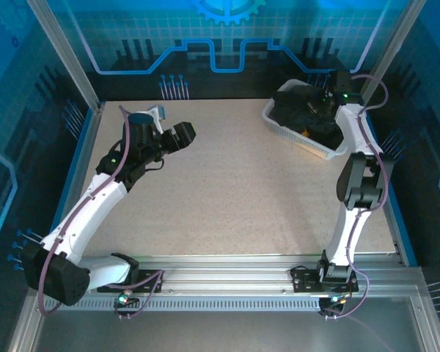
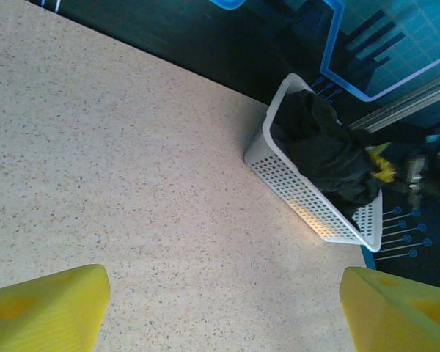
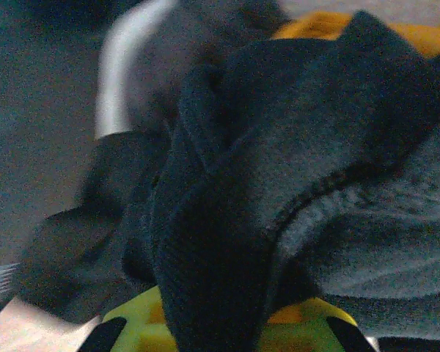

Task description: Fold and stack the t-shirts

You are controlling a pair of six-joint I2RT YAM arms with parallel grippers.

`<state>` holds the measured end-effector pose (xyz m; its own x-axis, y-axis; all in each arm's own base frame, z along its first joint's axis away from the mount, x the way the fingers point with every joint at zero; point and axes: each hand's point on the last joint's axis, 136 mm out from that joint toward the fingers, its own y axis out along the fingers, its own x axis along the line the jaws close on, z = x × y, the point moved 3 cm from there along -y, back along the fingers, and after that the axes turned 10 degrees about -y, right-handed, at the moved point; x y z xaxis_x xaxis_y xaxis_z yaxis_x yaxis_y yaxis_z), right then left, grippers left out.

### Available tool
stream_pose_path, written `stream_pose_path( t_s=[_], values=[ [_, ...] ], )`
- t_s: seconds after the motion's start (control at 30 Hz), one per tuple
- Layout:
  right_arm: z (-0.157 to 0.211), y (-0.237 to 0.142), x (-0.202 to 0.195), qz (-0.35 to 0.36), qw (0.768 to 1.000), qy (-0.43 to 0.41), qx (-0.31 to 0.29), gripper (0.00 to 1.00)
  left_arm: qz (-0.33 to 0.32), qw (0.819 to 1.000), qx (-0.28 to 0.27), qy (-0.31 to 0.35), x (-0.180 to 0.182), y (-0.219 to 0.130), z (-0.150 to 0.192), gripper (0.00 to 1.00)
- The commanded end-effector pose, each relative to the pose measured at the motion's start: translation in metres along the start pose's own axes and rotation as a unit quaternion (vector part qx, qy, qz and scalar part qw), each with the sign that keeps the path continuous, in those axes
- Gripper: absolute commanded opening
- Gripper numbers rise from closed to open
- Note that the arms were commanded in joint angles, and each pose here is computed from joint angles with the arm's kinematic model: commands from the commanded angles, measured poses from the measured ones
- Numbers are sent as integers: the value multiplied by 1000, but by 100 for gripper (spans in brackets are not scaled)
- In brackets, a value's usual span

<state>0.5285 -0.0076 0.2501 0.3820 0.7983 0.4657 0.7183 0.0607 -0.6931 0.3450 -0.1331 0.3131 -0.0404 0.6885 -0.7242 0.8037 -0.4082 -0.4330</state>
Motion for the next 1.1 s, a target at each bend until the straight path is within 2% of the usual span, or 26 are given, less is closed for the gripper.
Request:
stream_pose_path(
  t_s=[0.0,0.23,0.37,0.43,0.57,0.63,0.73,0.77,0.87,0.93,1.0,1.07],
  values=[
    [-47,-125,88,-117,979,-46,-163,0,-22,1000,2,1,12,4,6,83],
    [-87,-267,165,-237,920,-101,-295,0,-39,999,11,-12,21,20,9,83],
    [-75,-324,205,-294,885,-141,-331,0,-66,998,0,-13,28,19,6,84],
    [-56,-331,223,-314,881,-156,-318,0,-86,996,-11,-12,33,16,1,85],
    [14,-311,262,-350,885,-195,-236,0,-122,992,-39,-6,39,2,-13,86],
    [64,-297,284,-370,879,-230,-194,0,-141,988,-55,-8,45,-8,-20,87],
    [132,-261,295,-347,879,-298,-134,0,-167,983,-77,-23,55,-25,-30,89],
    [156,-240,293,-328,881,-327,-100,6,-183,979,-86,-28,60,-32,-33,89],
    [224,-179,276,-304,869,-387,46,47,-227,967,-113,-38,73,-54,-38,89],
    [250,-157,256,-273,864,-409,108,54,-229,966,-117,-38,76,-61,-36,89],
    [257,-154,242,-269,862,-416,111,65,-235,965,-110,-40,81,-64,-30,89],
    [255,-149,221,-258,872,-403,103,74,-245,964,-95,-45,89,-64,-22,89]
  ],
)
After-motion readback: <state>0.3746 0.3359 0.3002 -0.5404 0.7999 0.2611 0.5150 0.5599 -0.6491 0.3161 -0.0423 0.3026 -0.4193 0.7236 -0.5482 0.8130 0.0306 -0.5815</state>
